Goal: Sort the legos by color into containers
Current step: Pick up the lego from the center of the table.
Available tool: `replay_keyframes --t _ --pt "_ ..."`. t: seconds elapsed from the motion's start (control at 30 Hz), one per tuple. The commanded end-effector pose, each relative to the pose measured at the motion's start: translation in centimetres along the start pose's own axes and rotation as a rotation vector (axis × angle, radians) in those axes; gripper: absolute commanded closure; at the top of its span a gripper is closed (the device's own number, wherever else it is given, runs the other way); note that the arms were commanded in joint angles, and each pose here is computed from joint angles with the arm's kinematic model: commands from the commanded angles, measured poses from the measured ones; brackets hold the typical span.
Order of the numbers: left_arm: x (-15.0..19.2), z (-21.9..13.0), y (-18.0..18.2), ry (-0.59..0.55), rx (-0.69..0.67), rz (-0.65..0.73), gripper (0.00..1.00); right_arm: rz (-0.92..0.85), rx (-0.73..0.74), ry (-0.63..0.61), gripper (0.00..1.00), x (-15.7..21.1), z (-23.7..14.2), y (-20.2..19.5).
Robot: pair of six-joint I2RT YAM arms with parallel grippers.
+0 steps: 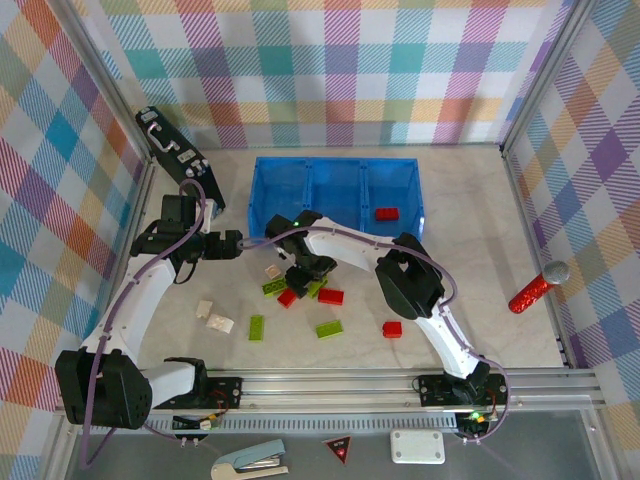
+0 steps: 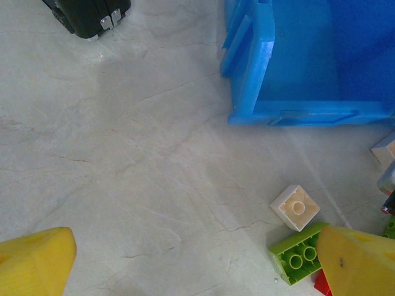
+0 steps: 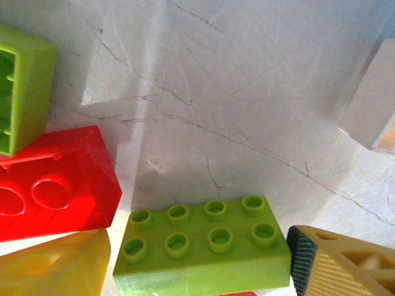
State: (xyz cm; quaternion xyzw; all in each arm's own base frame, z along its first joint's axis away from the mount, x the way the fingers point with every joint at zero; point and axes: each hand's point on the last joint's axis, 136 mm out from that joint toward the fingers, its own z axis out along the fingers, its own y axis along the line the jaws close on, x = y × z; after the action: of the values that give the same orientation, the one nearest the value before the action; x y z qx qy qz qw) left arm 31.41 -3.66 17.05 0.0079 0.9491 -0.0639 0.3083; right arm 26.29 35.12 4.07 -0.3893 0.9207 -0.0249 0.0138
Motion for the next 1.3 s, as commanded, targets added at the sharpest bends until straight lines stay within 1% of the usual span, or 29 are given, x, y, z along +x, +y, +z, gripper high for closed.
replay_keyframes --t 0.0,0.1,0.23,0.43,0.63,0.87,1.27 --pt "0.1 -0.2 0.2 -0.004 -0.004 0.004 0.0 -0.001 0.004 0.015 0.27 0.3 -0.6 0.3" --pt "0.1 -0.1 0.1 -0.004 0.001 0.005 0.0 0.0 0.003 0.019 0.28 0.4 -0.6 0.2" --pt "0.1 -0.1 0.1 0.0 0.001 0.003 0.0 0.002 0.006 0.033 0.24 0.7 -0.3 0.1" --pt "0.2 -0.1 0.3 0.002 -0.006 0.002 0.0 0.011 0.014 0.058 0.24 1.2 0.1 0.0" --pt "0.2 0.0 0.3 0.003 -0.005 0.003 0.0 0.014 0.008 0.066 0.25 1.3 0.1 0.1" --pt "0.2 0.0 0.2 0.002 -0.004 0.002 0.0 0.018 0.001 0.072 0.3 1.5 0.1 0.3" --pt "0.1 0.0 0.1 -0.001 0.001 0.003 0.0 0.035 -0.003 0.045 0.36 1.4 -1.7 0.2"
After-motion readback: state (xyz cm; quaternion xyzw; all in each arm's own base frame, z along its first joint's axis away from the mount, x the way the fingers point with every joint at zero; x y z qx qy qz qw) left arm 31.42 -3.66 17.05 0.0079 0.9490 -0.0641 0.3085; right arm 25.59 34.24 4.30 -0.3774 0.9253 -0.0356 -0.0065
